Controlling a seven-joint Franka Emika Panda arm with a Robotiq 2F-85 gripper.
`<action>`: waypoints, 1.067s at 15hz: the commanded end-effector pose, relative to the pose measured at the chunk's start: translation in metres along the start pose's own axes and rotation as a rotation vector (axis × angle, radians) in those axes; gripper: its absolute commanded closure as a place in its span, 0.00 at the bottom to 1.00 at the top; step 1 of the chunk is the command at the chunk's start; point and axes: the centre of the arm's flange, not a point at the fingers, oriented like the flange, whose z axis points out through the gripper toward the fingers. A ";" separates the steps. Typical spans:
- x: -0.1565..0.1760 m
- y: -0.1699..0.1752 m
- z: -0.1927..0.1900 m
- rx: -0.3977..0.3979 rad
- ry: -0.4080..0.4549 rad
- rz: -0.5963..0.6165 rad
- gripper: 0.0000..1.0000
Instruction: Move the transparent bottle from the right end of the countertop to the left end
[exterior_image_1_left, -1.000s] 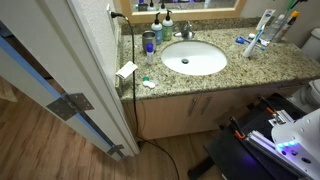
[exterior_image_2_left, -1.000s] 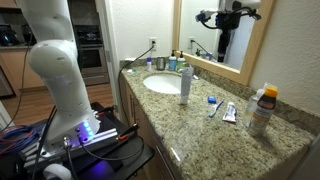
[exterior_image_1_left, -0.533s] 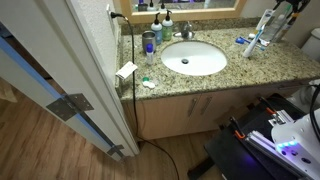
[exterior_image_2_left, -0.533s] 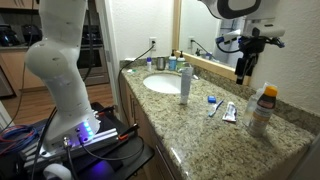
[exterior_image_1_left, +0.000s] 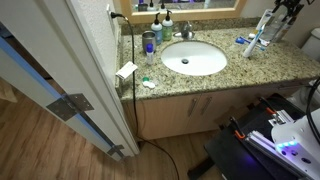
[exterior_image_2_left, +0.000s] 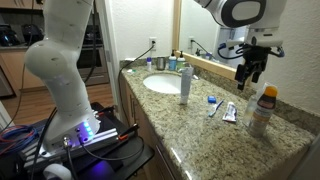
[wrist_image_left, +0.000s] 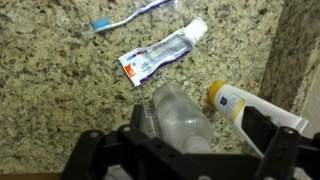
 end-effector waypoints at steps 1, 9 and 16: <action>0.029 -0.015 0.016 0.058 -0.013 0.195 0.00; 0.041 -0.006 0.020 0.060 0.003 0.304 0.00; 0.048 -0.005 0.046 0.012 0.019 0.341 0.00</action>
